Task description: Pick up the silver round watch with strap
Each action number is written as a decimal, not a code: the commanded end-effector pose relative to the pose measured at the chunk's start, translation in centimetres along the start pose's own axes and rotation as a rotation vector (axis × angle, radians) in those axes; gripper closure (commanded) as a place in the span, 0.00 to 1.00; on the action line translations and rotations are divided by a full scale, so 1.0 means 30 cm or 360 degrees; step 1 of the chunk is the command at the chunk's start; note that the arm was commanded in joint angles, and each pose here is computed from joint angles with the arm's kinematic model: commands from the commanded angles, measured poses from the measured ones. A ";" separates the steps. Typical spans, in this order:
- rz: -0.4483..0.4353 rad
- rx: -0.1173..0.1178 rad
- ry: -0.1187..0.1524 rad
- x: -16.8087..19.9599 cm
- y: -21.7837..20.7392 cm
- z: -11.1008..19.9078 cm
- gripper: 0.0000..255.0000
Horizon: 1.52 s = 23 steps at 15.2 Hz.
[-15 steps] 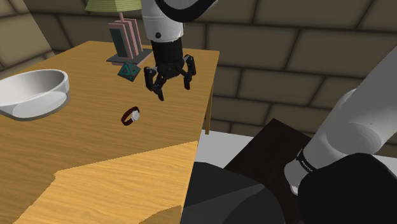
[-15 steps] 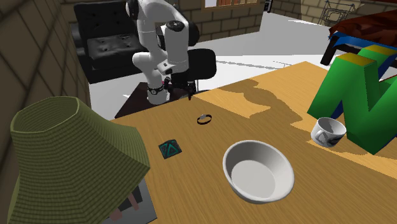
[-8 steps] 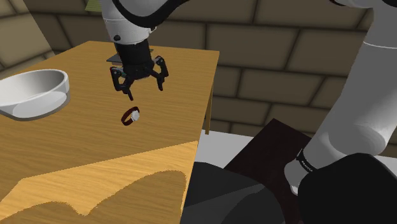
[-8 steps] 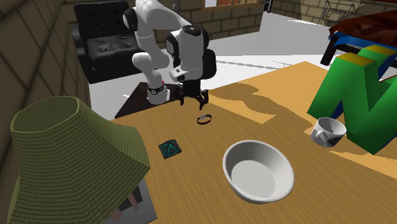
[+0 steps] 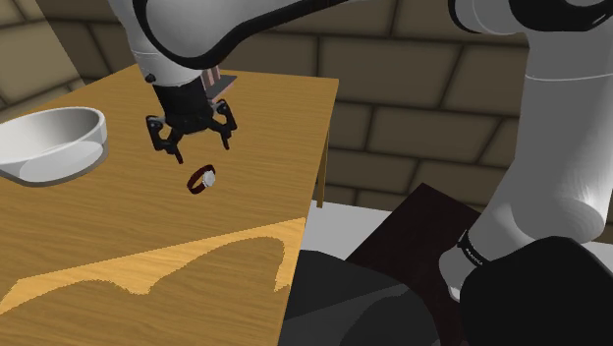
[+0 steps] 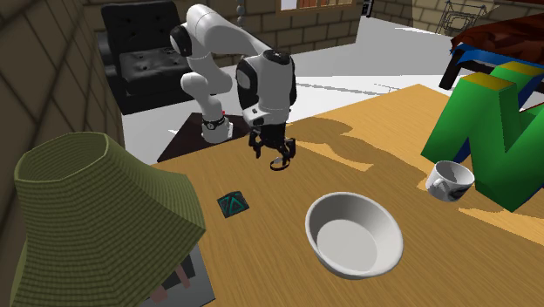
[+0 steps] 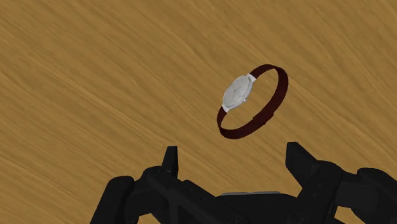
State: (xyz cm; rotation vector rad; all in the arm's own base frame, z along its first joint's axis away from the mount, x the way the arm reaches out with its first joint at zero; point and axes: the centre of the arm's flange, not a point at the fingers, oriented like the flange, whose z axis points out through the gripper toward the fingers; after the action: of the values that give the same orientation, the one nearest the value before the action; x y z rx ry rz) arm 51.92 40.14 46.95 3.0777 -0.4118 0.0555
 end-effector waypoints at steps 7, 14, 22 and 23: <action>0.0001 0.0001 0.0001 -0.003 -0.005 0.063 1.00; 0.0001 0.0001 0.0001 -0.003 -0.005 0.063 1.00; 0.0091 -0.0330 0.0282 -0.237 -0.236 -0.091 0.00; 0.0091 -0.0330 0.0282 -0.238 -0.236 -0.073 0.00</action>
State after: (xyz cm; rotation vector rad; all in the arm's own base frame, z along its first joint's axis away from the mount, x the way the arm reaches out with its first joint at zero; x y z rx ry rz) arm 47.14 48.35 48.70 2.8535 -0.4536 0.2478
